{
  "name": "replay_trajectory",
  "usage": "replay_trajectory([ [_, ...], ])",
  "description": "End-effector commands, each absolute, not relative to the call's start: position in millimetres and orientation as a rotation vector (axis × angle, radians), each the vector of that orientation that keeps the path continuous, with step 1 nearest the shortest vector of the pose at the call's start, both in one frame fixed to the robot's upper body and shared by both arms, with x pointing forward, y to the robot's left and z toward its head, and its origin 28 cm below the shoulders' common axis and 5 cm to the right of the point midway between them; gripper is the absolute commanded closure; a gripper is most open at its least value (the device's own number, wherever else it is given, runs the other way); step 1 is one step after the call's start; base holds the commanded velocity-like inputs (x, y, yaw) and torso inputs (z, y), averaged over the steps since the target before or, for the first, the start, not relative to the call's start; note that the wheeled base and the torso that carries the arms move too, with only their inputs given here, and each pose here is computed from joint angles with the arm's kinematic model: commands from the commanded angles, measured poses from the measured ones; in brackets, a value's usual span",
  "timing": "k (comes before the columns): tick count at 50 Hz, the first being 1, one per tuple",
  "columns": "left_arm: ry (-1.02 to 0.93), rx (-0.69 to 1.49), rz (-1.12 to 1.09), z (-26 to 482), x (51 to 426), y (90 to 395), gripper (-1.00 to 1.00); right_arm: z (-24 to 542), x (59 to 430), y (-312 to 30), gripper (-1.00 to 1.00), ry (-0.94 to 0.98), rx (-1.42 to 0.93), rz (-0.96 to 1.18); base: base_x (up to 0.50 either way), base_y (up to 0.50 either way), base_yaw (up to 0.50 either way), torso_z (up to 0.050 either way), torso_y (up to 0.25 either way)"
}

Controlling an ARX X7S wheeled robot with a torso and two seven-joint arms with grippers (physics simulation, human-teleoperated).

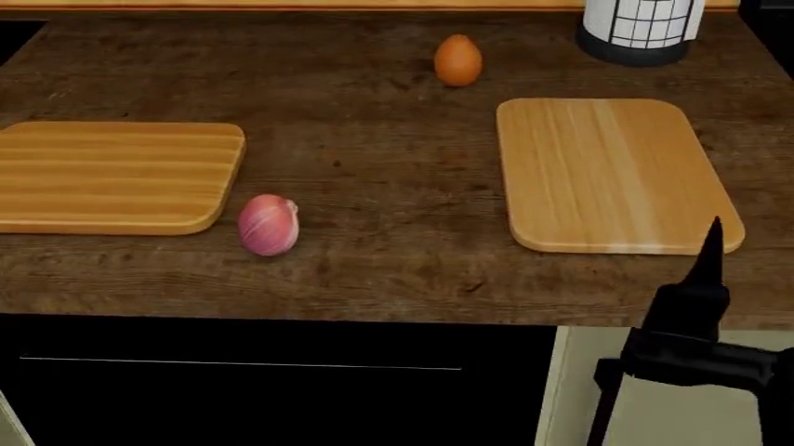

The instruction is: Place the onion and the orange on separate cutting boards.

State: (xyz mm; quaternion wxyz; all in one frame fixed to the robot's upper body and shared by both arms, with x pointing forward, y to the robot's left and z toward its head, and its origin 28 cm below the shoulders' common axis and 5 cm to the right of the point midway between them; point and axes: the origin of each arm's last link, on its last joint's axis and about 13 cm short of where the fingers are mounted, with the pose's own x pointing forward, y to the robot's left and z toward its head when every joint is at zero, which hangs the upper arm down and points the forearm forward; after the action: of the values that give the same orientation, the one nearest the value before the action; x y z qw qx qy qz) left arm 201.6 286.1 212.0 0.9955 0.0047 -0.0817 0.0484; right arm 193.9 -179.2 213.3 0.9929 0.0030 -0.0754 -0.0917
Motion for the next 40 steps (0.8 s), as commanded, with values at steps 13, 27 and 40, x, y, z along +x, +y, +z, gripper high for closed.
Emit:
replay_trajectory([
  [13, -0.096, 0.218, -0.052, 281, 182, 328, -1.00, 285, 140, -222, -1.00, -0.133, -0.148, -0.101, 0.00, 0.00, 0.00, 0.000, 0.000],
  [27, -0.028, 0.201, -0.065, 275, 185, 338, -1.00, 276, 142, -218, -1.00, -0.108, -0.183, -0.077, 0.36, 0.00, 0.00, 0.000, 0.000],
  [40, -0.026, 0.201, -0.078, 279, 182, 339, -1.00, 278, 143, -216, -1.00, -0.119, -0.208, -0.064, 0.50, 0.00, 0.00, 0.000, 0.000],
])
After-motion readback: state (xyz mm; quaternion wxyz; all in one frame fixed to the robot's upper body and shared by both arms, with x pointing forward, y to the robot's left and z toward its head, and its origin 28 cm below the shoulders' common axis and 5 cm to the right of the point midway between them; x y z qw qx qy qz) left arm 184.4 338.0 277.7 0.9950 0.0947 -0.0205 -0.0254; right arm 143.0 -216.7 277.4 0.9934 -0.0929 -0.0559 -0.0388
